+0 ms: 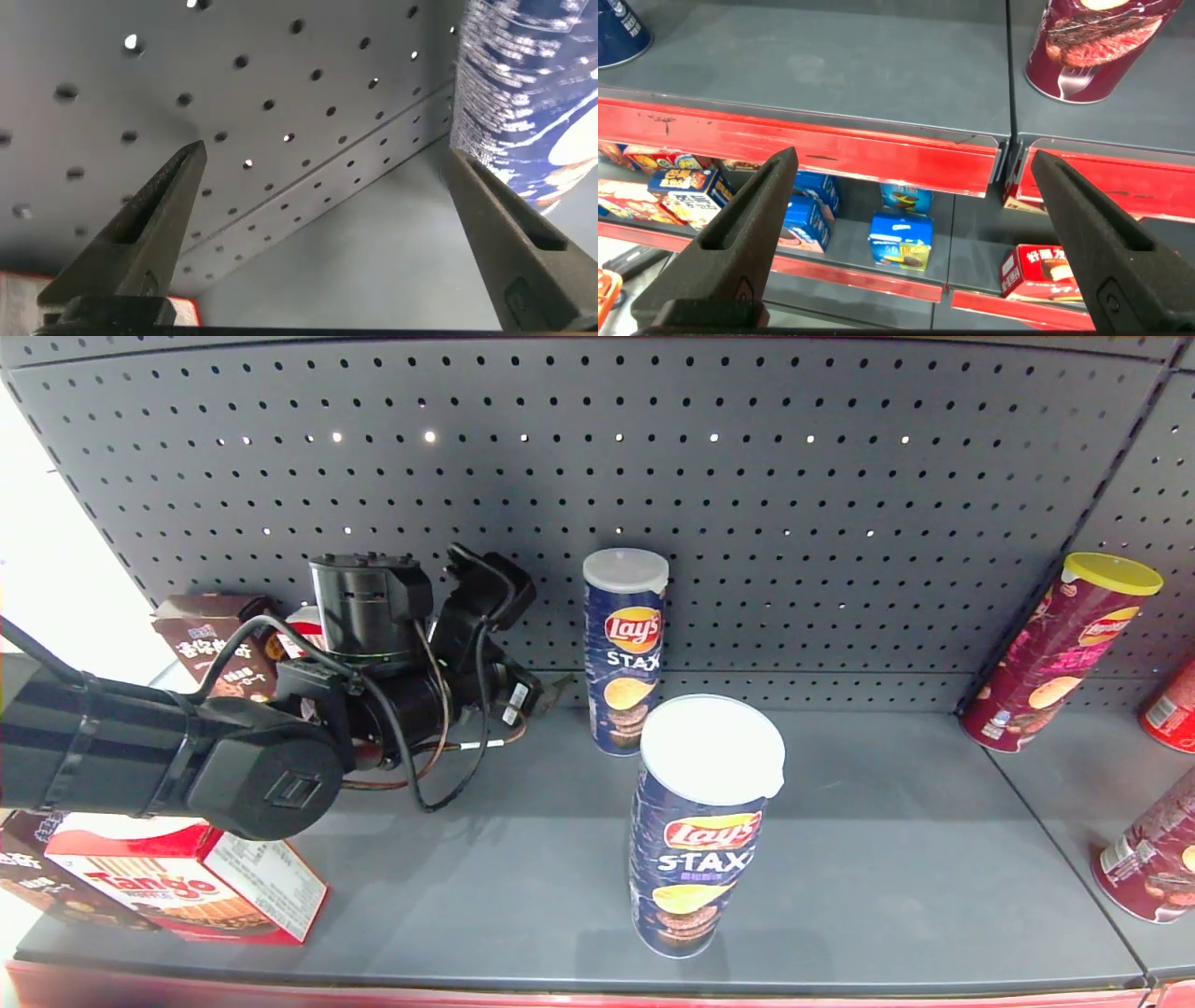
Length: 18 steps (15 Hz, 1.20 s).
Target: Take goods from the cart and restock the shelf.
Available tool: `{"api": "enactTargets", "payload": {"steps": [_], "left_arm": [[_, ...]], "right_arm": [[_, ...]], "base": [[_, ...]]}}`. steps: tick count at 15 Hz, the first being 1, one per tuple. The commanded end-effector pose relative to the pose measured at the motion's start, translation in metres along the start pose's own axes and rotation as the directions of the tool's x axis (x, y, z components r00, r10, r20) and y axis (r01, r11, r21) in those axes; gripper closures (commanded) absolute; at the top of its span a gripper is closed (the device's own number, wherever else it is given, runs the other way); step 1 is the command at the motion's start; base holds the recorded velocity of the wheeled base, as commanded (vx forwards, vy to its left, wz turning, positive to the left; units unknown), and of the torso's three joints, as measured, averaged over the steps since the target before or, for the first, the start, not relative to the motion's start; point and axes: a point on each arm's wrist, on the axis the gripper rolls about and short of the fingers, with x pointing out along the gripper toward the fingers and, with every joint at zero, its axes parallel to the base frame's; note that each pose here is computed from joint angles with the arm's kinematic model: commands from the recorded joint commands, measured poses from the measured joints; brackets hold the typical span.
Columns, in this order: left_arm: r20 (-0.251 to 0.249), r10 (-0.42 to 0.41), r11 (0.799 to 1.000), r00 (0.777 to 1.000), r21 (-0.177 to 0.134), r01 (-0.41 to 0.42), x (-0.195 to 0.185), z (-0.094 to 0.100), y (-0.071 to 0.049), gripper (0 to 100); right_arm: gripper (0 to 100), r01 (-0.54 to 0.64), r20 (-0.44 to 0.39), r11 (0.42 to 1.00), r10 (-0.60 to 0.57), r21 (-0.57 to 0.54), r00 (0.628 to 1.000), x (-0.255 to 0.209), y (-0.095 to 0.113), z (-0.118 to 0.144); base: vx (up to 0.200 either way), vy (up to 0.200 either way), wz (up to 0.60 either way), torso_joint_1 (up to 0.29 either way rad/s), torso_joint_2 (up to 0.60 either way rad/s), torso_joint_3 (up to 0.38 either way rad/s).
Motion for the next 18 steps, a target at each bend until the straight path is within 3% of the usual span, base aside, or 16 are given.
{"api": "enactTargets", "payload": {"steps": [1,18], "left_arm": [[-0.004,-0.004,1.0,1.0,0.01,0.004,0.005,-0.002,-0.002,0],[0.013,-0.039,0.999,0.999,0.008,0.039,0.021,0.003,-0.02,0]], "right_arm": [[0,-0.001,-0.001,1.0,0.001,0.0,1.0,0.0,0.0,0.0],[0,0.001,-0.001,1.0,-0.001,0.0,1.0,0.0,0.0,0.0]], "base": [[0.0,0.0,0.0,0.0,0.0,0.0],[0.0,0.0,0.0,0.0,0.0,0.0]]}}
